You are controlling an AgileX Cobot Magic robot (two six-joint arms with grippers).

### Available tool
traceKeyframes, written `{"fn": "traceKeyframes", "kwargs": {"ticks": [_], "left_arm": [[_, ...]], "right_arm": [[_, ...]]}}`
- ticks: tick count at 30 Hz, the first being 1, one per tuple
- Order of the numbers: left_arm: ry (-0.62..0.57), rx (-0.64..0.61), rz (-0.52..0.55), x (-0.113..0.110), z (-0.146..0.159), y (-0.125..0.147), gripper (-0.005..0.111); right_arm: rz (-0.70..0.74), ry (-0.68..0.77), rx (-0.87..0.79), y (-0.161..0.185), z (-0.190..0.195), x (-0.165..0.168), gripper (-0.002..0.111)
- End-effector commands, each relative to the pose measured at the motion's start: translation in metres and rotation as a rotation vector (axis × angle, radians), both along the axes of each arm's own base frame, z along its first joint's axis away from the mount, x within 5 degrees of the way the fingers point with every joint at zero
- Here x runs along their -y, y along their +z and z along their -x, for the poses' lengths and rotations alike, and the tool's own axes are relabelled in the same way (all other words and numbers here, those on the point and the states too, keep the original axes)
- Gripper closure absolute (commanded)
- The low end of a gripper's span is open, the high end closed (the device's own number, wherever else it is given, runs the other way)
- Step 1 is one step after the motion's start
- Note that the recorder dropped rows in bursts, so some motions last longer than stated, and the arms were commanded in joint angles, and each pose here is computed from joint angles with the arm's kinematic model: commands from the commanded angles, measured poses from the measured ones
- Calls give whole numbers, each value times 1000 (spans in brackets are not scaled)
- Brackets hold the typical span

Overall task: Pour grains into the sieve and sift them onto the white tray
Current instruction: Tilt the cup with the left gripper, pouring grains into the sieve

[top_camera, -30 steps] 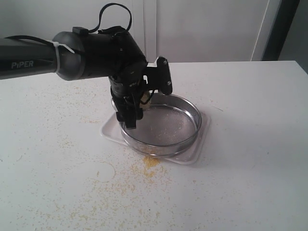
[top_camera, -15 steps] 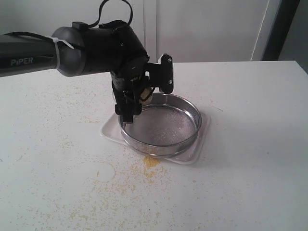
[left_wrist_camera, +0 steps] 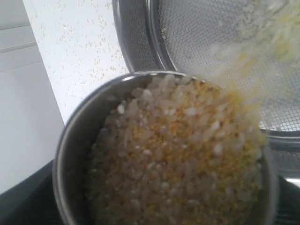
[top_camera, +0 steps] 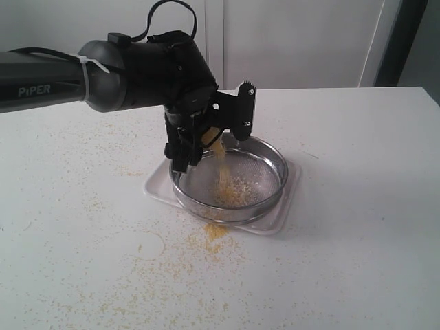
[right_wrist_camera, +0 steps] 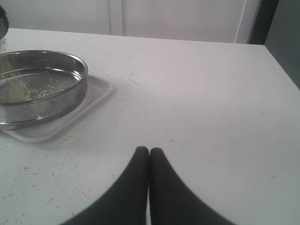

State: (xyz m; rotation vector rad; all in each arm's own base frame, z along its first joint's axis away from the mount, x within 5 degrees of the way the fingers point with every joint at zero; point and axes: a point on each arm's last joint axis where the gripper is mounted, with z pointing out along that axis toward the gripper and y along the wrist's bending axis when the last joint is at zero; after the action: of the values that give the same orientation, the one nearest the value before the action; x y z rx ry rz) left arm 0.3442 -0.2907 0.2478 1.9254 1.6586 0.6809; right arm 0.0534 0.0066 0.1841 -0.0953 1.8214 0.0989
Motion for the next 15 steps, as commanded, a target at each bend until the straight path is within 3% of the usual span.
{"fn": "traceKeyframes", "kwargs": {"ticks": [1,9,15], "left_arm": [[-11,28,1,1,0,8,107],[-76,78,-88,-1,-3,10,107],[-95,85,-79,1,-3,11,107]], "right_arm": [[-3,5,4,-1,0,0,108],[-3,5,4,-1,0,0,108],[-5,4,4,-1,0,0,108]]}}
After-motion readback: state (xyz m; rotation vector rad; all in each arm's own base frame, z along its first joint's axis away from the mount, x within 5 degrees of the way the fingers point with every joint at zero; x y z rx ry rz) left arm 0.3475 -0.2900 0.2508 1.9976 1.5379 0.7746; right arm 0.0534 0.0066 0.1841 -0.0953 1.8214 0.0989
